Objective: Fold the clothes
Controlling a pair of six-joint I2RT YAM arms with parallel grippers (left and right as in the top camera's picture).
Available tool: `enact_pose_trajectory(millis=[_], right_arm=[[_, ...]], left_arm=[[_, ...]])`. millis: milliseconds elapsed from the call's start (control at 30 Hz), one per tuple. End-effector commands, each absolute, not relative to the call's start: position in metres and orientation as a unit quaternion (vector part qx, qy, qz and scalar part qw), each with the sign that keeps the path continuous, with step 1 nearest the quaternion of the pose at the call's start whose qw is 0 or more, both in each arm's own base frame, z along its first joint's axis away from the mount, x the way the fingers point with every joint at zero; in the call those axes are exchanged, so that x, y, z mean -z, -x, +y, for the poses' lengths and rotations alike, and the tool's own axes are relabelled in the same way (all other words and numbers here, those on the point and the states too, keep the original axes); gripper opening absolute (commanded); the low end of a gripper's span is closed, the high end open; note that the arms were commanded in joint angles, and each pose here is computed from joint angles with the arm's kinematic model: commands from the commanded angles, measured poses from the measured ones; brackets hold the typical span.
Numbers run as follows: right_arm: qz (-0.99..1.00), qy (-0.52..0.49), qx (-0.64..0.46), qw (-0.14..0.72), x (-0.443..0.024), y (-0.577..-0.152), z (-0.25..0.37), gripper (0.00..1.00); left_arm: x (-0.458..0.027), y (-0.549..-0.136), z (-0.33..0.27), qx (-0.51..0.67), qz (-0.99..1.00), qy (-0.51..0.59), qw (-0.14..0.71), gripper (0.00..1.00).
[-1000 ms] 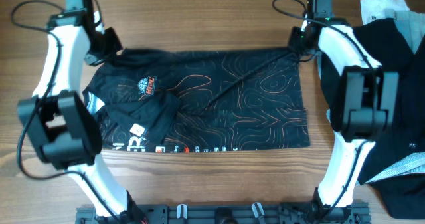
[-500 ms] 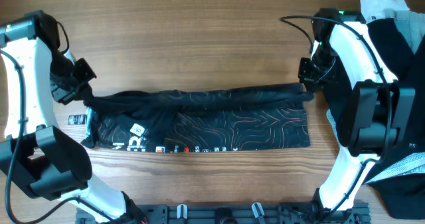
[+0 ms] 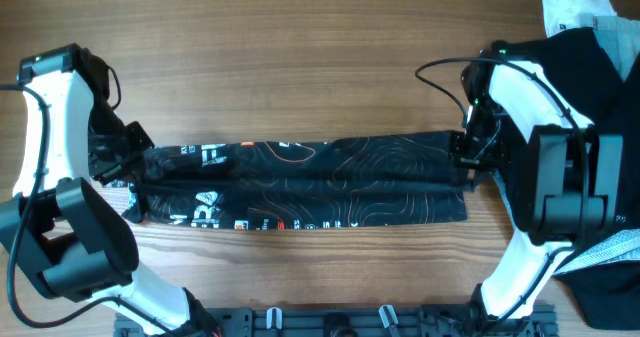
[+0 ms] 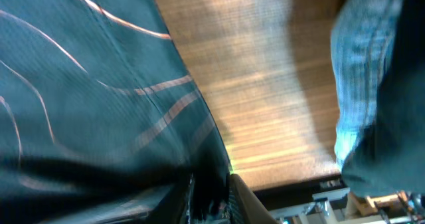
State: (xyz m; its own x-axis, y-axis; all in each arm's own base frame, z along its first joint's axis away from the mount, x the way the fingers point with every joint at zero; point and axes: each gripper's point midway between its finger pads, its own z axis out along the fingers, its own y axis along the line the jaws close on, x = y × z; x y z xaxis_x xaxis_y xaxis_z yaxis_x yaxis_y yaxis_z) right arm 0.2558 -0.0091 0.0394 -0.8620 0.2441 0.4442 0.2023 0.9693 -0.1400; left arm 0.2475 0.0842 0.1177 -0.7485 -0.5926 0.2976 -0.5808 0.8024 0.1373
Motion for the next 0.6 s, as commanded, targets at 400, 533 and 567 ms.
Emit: enact_pose_trajectory(millis=[400,533,567], right_arm=[[-0.977,0.106,0.101,0.158,-0.04,-0.281,-0.016,0.57],[-0.971,0.105,0.144,0.16,-0.031,-0.267,-0.017,0.62],[-0.968,0.106,0.157,0.163,-0.024,-0.262,-0.012,0.64]], left_arm=[[-0.121,-0.244,0.082,0.011,-0.933,-0.321,0.163,0.27],[-0.116,-0.265,0.071,-0.007,-0.945,-0.3,0.128,0.42],[-0.114,-0.272,0.068,-0.007,-0.95,-0.291,0.115,0.48]])
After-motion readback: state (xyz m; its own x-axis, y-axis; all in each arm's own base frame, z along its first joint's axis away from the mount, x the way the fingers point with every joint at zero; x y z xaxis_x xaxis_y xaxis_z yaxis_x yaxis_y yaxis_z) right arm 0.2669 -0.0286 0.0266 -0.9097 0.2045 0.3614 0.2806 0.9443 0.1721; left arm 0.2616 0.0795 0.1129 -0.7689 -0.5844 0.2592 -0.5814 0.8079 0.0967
